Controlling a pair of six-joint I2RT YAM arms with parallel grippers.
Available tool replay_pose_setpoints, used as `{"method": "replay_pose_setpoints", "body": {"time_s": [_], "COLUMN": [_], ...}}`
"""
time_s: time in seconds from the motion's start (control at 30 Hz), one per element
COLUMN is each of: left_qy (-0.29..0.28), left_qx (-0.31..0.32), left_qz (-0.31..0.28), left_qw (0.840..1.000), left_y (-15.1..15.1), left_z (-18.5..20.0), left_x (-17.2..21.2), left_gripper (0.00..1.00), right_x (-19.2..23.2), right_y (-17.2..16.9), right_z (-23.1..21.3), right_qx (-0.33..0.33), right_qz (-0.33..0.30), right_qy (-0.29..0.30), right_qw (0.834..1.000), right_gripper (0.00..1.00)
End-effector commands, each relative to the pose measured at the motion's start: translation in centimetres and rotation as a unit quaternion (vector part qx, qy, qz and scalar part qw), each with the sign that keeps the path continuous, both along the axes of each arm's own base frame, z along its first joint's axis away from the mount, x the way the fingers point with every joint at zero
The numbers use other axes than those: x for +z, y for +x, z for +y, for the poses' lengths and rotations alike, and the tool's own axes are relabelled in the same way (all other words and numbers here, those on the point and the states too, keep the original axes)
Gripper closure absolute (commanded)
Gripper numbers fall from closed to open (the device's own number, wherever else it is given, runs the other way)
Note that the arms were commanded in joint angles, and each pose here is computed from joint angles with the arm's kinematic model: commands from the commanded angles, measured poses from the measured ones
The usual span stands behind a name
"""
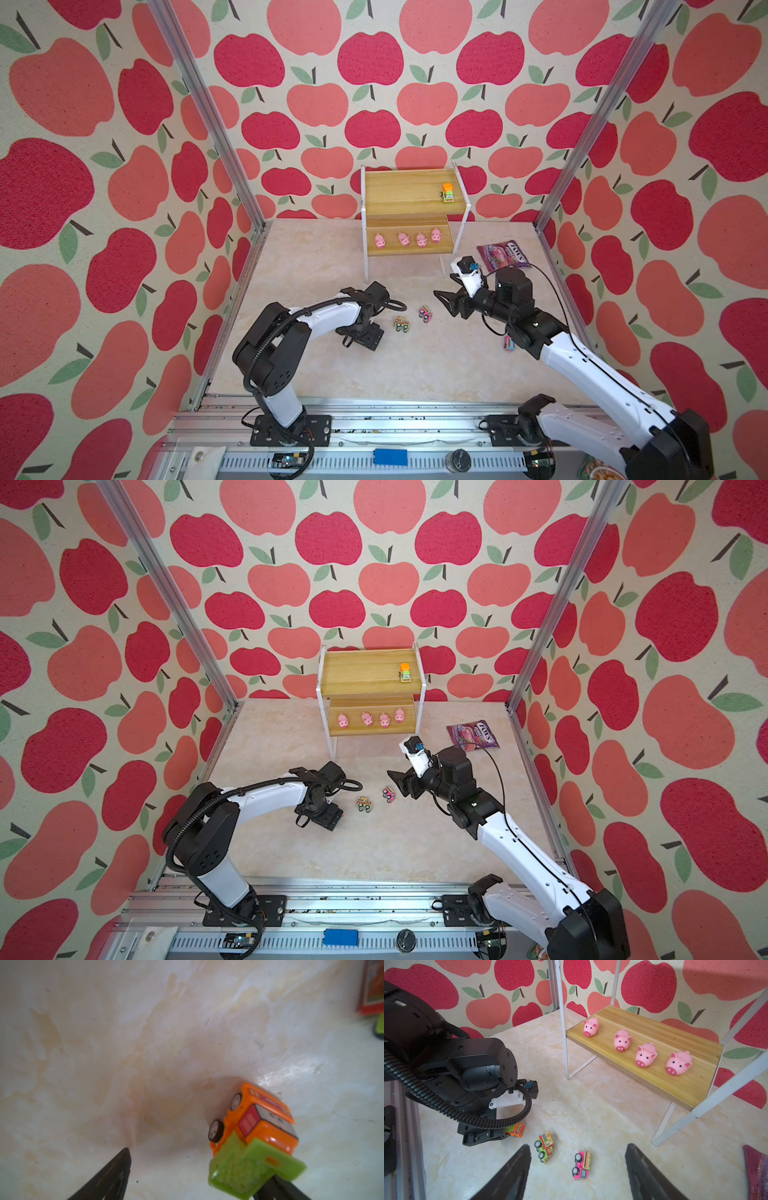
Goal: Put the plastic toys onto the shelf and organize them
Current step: 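Withdraw the left gripper from the dump truck while the right gripper moves toward it, then close the right gripper on the orange dump truck while the left arm rises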
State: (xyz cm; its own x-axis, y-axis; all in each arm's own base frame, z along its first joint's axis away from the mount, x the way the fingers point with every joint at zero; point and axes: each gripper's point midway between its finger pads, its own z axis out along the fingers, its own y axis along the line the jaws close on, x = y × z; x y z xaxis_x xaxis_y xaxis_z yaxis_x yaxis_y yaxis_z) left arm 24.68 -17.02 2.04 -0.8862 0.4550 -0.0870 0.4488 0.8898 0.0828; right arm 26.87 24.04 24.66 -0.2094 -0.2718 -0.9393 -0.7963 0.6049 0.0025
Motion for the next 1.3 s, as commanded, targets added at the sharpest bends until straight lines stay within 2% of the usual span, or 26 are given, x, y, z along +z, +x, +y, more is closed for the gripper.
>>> {"method": "replay_pose_setpoints", "body": {"time_s": [0.0, 0.4, 0.77, 0.93, 1.1, 1.17, 1.27], "left_qy": [0.065, 0.054, -0.022, -0.043, -0.124, -0.158, -0.194], "left_qx": [0.021, 0.082, 0.145, 0.180, 0.229, 0.222, 0.170], "left_qz": [0.011, 0.000, -0.012, -0.041, -0.090, -0.115, -0.160], "left_qw": [0.998, 0.995, 0.989, 0.982, 0.961, 0.955, 0.953], "left_y": [-0.3, 1.8, 2.8, 3.6, 5.2, 6.0, 6.9], "left_z": [3.2, 4.9, 5.5, 7.3, 9.0, 9.1, 8.1], "left_x": [-1.1, -0.6, 1.7, 4.7, 9.7, 11.9, 15.6], "left_gripper": [0.11, 0.11, 0.10, 0.08, 0.00, 0.01, 0.01], "right_x": [-0.5, -2.0, -3.3, -4.8, -6.5, -7.2, -8.9], "right_y": [-0.9, -3.1, -5.2, -5.8, -5.8, -5.4, -5.0], "right_z": [0.4, 2.3, 5.4, 7.7, 10.0, 11.0, 12.5], "right_qx": [0.022, 0.058, 0.097, 0.109, 0.107, 0.095, 0.079], "right_qz": [-0.004, -0.020, -0.019, 0.002, 0.026, 0.038, 0.067], "right_qy": [-0.007, -0.058, -0.073, -0.077, -0.080, -0.081, -0.083], "right_qw": [1.000, 0.996, 0.992, 0.991, 0.991, 0.991, 0.991], "right_gripper": [0.25, 0.25, 0.25, 0.25, 0.26, 0.26, 0.28]}}
